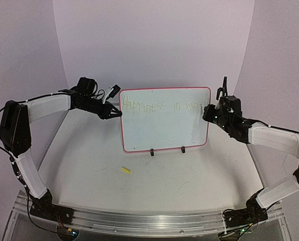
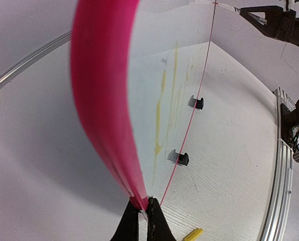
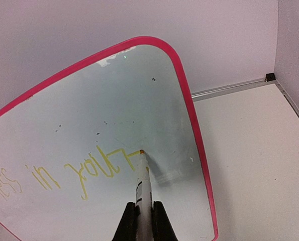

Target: Write a sentence on the whiteboard

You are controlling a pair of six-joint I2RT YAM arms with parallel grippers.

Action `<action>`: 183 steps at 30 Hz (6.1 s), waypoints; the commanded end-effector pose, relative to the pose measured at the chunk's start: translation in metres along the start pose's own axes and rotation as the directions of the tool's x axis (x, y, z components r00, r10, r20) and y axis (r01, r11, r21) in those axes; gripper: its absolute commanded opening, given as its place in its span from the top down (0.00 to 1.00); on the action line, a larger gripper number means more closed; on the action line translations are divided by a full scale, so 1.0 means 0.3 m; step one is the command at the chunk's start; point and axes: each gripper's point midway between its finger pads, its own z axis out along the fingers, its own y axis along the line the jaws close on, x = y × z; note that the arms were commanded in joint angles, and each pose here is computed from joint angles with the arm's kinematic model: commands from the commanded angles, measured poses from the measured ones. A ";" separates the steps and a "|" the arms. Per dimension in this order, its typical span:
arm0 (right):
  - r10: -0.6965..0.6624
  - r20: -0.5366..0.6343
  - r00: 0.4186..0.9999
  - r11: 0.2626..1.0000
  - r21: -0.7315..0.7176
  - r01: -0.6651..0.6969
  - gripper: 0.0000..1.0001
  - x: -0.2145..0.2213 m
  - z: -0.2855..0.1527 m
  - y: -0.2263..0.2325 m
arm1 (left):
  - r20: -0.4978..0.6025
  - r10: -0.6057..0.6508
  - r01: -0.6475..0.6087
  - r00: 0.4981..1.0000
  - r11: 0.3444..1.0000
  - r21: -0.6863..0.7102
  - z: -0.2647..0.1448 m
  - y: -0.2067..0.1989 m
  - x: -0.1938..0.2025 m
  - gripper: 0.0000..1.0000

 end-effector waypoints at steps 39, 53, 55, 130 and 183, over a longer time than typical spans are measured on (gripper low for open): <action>-0.080 -0.114 0.990 0.786 -0.618 -0.008 1.00 0.247 -0.265 0.590 | 0.026 0.072 -0.072 0.997 0.997 0.013 -0.011 -0.063 -0.048 1.00; -0.138 -0.145 0.980 0.746 -0.666 0.007 1.00 0.466 -0.133 0.870 | 0.027 0.074 -0.075 0.997 0.997 0.011 -0.015 -0.065 -0.048 1.00; -0.135 -0.142 0.981 0.763 -0.647 0.011 1.00 0.478 -0.103 0.874 | 0.027 0.075 -0.075 0.997 0.997 0.010 -0.015 -0.065 -0.047 1.00; -0.161 -0.064 0.985 0.824 -0.557 0.098 1.00 0.430 -0.055 0.838 | 0.030 0.081 -0.081 0.996 0.997 0.010 -0.017 -0.067 -0.054 1.00; -0.124 -0.197 0.972 0.873 -0.488 0.013 1.00 0.550 0.050 0.774 | 0.027 0.077 -0.077 0.997 0.997 0.014 -0.009 -0.062 -0.052 1.00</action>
